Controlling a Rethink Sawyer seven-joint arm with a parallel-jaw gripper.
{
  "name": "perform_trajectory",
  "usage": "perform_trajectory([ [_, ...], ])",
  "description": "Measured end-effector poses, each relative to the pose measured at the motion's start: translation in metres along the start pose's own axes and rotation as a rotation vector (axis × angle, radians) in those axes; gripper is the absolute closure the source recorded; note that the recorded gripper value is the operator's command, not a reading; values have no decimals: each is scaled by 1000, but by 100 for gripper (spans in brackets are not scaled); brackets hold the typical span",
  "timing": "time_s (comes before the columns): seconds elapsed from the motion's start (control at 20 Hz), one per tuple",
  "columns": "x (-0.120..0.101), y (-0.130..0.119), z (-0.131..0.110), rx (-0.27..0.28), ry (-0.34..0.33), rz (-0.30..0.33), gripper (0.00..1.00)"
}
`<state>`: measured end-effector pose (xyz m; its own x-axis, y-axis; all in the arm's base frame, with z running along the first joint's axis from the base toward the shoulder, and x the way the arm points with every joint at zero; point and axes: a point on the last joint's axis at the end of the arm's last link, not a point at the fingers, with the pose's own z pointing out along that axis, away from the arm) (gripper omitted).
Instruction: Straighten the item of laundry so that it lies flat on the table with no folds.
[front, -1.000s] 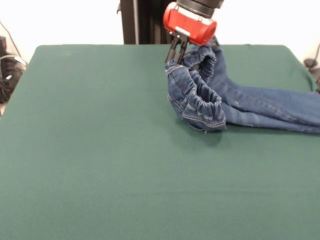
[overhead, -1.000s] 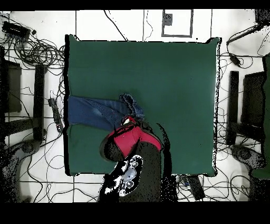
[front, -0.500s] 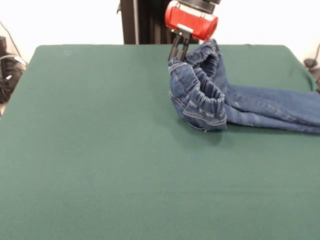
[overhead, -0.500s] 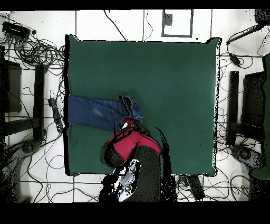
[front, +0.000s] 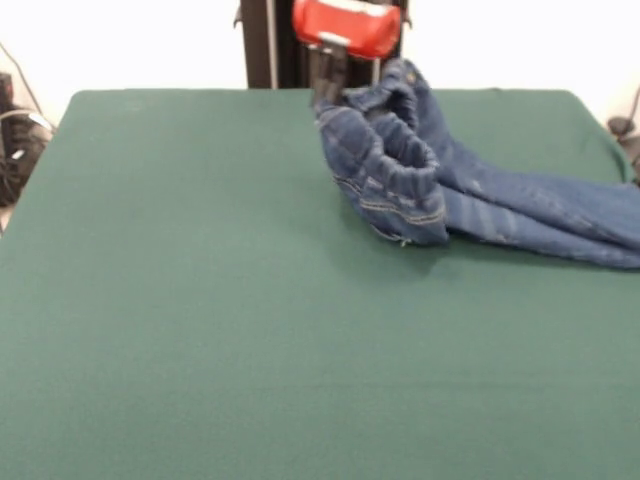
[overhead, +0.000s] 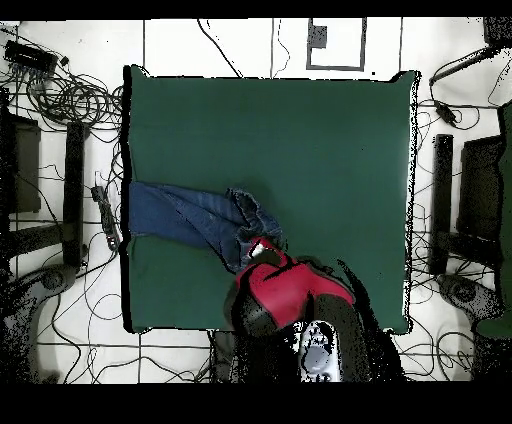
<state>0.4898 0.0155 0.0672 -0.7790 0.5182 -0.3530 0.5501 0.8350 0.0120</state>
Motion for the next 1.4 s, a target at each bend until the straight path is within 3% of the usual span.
perform_trajectory([
  [0.05,-7,-23,4,-14,10,13,100],
  [0.45,-10,-88,17,-41,40,-20,100],
  [0.7,-5,-100,22,-50,51,-74,100],
  [1.1,-7,-89,27,-105,45,-147,100],
  [1.25,-12,-92,35,-145,56,-127,100],
  [1.4,-16,-107,55,-232,99,-45,100],
])
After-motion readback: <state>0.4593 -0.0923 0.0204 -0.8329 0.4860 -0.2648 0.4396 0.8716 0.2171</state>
